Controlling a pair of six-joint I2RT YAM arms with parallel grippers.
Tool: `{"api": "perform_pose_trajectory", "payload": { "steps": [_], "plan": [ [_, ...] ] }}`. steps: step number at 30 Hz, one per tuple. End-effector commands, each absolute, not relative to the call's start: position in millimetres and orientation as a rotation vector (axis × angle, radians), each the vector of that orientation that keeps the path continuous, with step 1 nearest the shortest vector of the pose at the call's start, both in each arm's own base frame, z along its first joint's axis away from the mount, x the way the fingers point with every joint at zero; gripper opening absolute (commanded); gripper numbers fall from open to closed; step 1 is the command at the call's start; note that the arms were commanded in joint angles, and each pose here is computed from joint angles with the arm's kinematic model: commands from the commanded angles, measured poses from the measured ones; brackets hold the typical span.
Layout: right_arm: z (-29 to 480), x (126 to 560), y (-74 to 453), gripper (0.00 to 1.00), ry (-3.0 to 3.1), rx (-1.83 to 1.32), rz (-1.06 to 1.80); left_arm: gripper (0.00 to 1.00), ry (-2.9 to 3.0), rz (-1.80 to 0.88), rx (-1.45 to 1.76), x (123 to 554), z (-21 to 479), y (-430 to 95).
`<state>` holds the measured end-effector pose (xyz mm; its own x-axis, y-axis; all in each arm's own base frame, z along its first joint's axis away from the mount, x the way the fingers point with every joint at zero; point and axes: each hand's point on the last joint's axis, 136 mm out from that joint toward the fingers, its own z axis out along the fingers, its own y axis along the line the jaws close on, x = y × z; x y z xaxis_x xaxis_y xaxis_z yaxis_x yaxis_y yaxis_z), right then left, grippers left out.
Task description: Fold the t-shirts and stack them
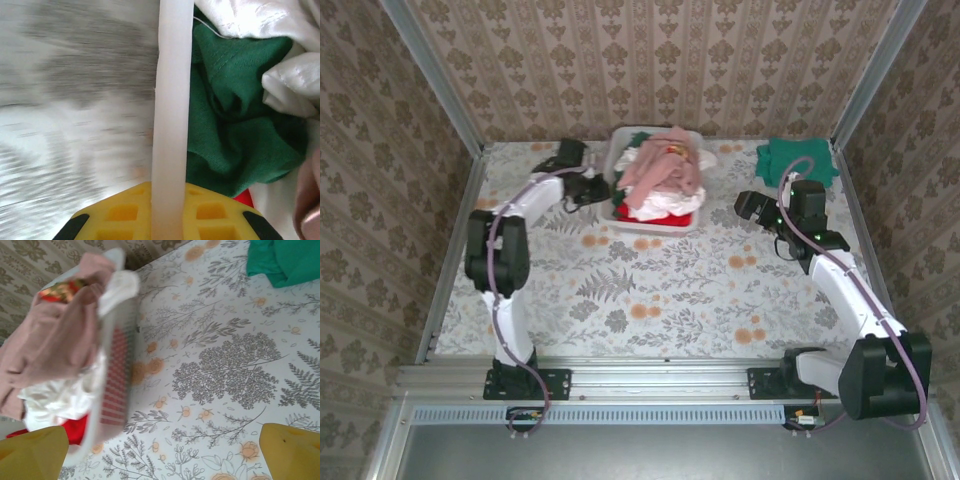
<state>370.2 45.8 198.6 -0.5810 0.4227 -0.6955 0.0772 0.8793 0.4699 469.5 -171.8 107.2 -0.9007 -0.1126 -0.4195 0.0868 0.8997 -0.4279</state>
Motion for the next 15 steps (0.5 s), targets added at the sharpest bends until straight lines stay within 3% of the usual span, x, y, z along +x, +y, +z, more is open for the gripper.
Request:
{"api": "perform_pose_trajectory", "payload": {
  "steps": [1, 15],
  "plan": [
    [196.2, 362.4, 58.8, 1.00, 2.175, 0.317, 0.525, 0.04, 2.639, -0.434, -0.138, 465.2, 109.0, -77.0],
    [197.6, 374.6, 82.5, 1.00, 2.198, 0.266, 0.509, 0.03, 2.668, -0.418, -0.208, 484.9, 107.6, 87.6]
  ]
}}
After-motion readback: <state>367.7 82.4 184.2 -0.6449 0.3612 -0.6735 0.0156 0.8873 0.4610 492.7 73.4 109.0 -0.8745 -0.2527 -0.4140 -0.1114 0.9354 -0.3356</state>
